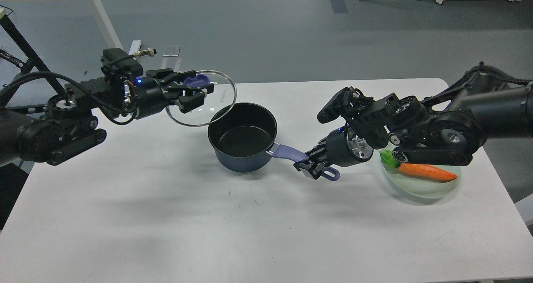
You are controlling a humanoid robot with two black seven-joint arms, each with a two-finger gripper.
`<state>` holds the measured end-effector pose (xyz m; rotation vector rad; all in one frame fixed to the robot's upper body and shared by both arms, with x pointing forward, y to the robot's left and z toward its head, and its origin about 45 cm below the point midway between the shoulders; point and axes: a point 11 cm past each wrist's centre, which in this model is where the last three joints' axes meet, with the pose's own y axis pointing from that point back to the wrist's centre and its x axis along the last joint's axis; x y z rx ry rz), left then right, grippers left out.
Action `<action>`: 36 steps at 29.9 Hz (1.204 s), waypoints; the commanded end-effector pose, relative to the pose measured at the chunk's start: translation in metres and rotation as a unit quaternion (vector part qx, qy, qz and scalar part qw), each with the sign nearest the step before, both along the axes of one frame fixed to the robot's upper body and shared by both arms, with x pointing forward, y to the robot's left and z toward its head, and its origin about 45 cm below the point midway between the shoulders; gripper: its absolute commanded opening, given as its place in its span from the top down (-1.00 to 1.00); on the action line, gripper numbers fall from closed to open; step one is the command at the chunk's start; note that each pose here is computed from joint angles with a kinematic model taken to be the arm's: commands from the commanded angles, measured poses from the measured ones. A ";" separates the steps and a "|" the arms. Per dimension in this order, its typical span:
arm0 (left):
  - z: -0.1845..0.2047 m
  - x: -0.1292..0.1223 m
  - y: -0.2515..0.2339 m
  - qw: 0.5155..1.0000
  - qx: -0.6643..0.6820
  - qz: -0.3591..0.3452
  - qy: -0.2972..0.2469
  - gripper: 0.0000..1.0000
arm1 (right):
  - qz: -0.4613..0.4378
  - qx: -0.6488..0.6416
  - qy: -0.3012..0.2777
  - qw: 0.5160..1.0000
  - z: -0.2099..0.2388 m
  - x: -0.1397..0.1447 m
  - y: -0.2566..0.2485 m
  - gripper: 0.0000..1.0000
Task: Open pot lid
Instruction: 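Lift the glass lid off the pot with the left gripper, then lower the glass lid onto the table beside the pot with the left gripper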
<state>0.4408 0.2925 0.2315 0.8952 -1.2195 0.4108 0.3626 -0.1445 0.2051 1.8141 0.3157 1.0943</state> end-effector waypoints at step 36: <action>-0.107 -0.074 0.177 0.971 0.117 0.201 0.053 0.02 | 0.002 0.002 -0.001 1.000 0.001 0.000 0.002 0.54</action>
